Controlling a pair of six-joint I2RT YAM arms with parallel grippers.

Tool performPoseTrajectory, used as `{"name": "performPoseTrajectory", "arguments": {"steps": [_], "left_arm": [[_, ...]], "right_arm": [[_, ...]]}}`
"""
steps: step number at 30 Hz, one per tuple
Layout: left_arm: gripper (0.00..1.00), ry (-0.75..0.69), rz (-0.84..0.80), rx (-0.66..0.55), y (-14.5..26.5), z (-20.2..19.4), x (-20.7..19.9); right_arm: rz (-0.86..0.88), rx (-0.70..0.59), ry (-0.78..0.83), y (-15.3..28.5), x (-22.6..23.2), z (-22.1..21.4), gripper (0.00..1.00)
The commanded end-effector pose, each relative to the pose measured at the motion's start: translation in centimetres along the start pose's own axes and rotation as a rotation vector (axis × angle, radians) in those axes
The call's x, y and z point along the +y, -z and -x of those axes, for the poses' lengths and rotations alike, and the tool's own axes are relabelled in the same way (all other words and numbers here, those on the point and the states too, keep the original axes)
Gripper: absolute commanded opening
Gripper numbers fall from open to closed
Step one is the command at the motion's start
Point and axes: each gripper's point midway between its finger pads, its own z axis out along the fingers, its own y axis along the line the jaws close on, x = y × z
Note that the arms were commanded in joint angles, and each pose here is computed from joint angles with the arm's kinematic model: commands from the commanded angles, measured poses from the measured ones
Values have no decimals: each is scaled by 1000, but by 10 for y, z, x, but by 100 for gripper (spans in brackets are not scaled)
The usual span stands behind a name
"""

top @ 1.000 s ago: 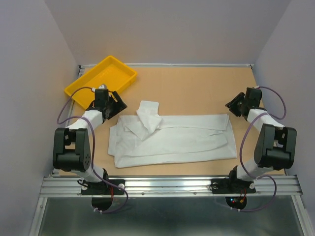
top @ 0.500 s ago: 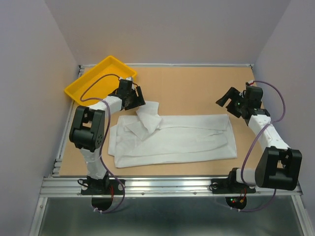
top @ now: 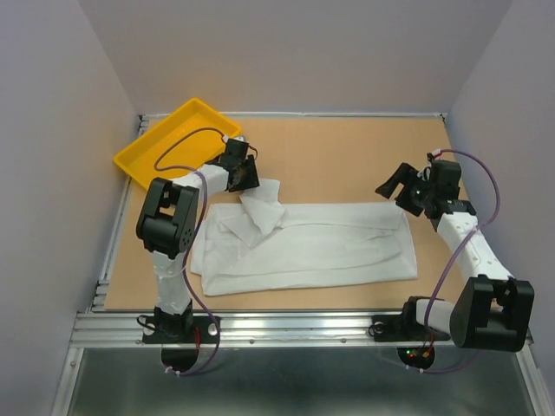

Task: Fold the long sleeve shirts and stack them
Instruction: Fold the shirt

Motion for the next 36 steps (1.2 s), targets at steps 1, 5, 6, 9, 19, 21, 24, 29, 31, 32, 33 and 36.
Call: {"name": "performPoseTrajectory", "arguments": {"steps": [1, 5, 6, 9, 19, 21, 24, 29, 31, 32, 33, 36], "left_arm": [[58, -43, 46, 71, -5, -27, -4], [37, -88, 90, 83, -12, -34, -8], [26, -105, 110, 76, -12, -32, -9], [8, -136, 122, 31, -2, -19, -15], [0, -361, -21, -273, 123, 20, -106], [2, -421, -137, -315, 156, 2, -143], [9, -501, -271, -305, 180, -38, -170], [34, -682, -515, -206, 209, -145, -208], [49, -694, -569, -183, 218, -165, -214], [69, -698, -599, -177, 224, -178, -218], [79, -684, -619, -183, 228, -180, -221], [96, -641, -644, -199, 244, -186, -225]], "right_arm": [[26, -3, 29, 3, 5, -3, 85], [27, 3, 27, 3, 5, -5, 85], [30, 5, 30, 3, 6, -6, 85], [37, 1, 32, 4, 8, -4, 85], [82, -43, 59, 15, 25, 11, 85], [93, -47, 70, 17, 27, 13, 85], [112, -51, 81, 20, 32, 13, 85], [140, -54, 75, 26, 38, 11, 85], [153, -51, 73, 30, 39, 7, 85], [158, -47, 76, 30, 39, 5, 85], [163, -44, 76, 31, 39, 3, 85], [196, -11, 72, 33, 42, -12, 85]]}}
